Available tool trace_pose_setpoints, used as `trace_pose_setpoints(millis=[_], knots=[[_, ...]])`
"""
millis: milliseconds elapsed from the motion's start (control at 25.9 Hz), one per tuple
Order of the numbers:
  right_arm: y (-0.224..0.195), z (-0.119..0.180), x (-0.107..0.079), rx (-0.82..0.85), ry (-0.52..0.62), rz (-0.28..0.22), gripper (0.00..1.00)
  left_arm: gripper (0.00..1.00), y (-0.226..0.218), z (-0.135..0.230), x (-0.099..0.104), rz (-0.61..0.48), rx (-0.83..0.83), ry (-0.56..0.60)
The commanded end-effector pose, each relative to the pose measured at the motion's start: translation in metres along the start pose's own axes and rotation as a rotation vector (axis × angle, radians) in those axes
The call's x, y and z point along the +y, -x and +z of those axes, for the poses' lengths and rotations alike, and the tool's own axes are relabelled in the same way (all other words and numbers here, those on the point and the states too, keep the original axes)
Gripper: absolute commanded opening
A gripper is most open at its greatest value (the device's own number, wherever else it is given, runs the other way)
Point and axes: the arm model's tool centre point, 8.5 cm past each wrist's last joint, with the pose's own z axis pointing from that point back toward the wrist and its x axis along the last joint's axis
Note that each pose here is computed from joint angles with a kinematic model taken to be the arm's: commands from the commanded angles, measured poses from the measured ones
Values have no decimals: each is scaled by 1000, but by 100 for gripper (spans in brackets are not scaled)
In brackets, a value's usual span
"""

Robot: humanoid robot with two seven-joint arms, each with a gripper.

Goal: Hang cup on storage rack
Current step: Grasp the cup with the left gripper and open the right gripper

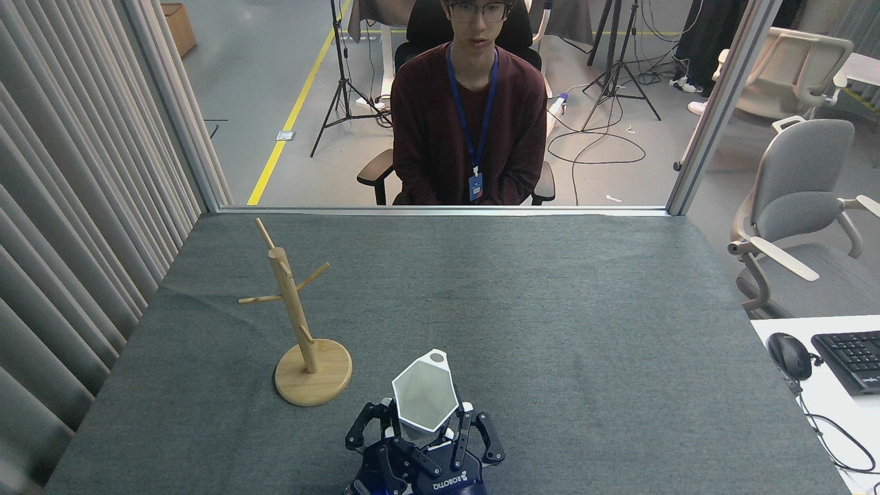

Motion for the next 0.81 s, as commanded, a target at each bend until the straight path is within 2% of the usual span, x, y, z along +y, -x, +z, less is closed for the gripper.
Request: trace_pose_setpoints(millis=[0,39,77,116,463,618,695,772], knots=[[-1,1,1,-7,-4,-5,44,56,0,0,2,0,-6,-16],[-1,2,1,-6,-6,-6,50,56,0,0,2,0,-6,-16],[-1,2,1,-5,-3,-6,68,56,0,0,2,0,-6,-16],[-1,2,-1,-4,6,-7,98,56,0,0,2,0,-6,-16],[-8,6,-33,-44,131,-44,100,56,1,-2,4,-2,-4,-24],[-3,5,-65,-26,248,-55,100,56,0,-2,3,-2,-6,-23],[11,2,-75,30,281,-63,100,56,0,-2,4,-1,-6,-25],[51,-4,-74,186,269,-98,100,56,0,-2,4,-1,-4,-26]])
